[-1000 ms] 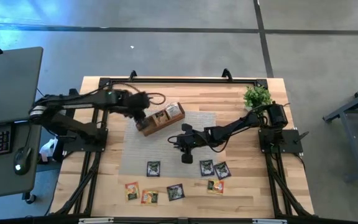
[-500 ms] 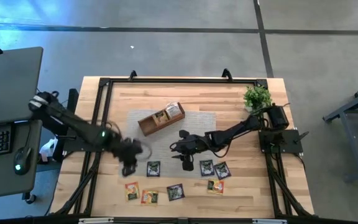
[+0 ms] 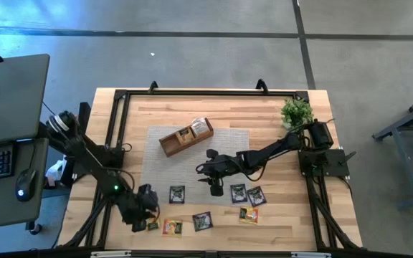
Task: Pick & Place Tea
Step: Put the yellow tea bag into the middle section of the wooden organizer
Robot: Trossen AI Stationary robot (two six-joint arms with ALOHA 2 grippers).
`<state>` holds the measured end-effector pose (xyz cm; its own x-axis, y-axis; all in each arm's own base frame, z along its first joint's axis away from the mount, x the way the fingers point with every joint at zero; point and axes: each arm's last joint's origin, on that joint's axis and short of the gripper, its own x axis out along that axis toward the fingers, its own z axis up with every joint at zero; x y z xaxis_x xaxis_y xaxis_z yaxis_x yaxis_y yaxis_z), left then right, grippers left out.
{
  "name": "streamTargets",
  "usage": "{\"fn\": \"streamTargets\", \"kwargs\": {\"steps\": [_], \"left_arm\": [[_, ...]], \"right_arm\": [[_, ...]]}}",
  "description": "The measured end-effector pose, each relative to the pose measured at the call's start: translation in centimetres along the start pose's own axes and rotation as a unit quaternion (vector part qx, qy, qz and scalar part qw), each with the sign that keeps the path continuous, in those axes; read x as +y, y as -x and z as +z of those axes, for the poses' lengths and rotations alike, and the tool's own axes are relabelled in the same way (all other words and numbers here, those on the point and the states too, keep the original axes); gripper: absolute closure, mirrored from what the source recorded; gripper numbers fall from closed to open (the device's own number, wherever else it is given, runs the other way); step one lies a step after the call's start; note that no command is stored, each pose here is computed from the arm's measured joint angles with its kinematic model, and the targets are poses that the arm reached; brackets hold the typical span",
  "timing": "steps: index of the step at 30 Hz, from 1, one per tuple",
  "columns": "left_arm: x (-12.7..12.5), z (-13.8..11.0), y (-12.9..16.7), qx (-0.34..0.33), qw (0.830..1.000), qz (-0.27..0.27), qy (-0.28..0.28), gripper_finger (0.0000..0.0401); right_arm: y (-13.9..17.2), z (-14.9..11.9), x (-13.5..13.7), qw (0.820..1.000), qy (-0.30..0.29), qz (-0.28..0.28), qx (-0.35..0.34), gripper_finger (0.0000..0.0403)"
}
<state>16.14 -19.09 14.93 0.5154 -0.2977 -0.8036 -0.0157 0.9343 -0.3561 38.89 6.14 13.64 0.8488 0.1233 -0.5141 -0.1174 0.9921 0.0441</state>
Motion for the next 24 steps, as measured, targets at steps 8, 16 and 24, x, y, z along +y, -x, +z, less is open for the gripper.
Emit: {"fn": "streamTargets", "kwargs": {"steps": [8, 16, 24], "left_arm": [[0.0, -0.8, -2.4, 0.017, 0.999, 0.017, -0.049, 0.0293], [1.4, 0.0, -3.3, -0.029, 0.995, 0.087, 0.037, 0.0293], [2.0, 2.6, -3.5, -0.061, 0.985, 0.093, 0.134, 0.0293]], "right_arm": [[0.0, 0.1, 0.0, 1.0, 0.007, -0.003, -0.003, 0.0265], [0.0, 0.0, 0.0, 1.0, 0.009, -0.004, -0.001, 0.0265], [0.0, 0.0, 0.0, 1.0, 0.009, -0.004, -0.001, 0.0265]]}}
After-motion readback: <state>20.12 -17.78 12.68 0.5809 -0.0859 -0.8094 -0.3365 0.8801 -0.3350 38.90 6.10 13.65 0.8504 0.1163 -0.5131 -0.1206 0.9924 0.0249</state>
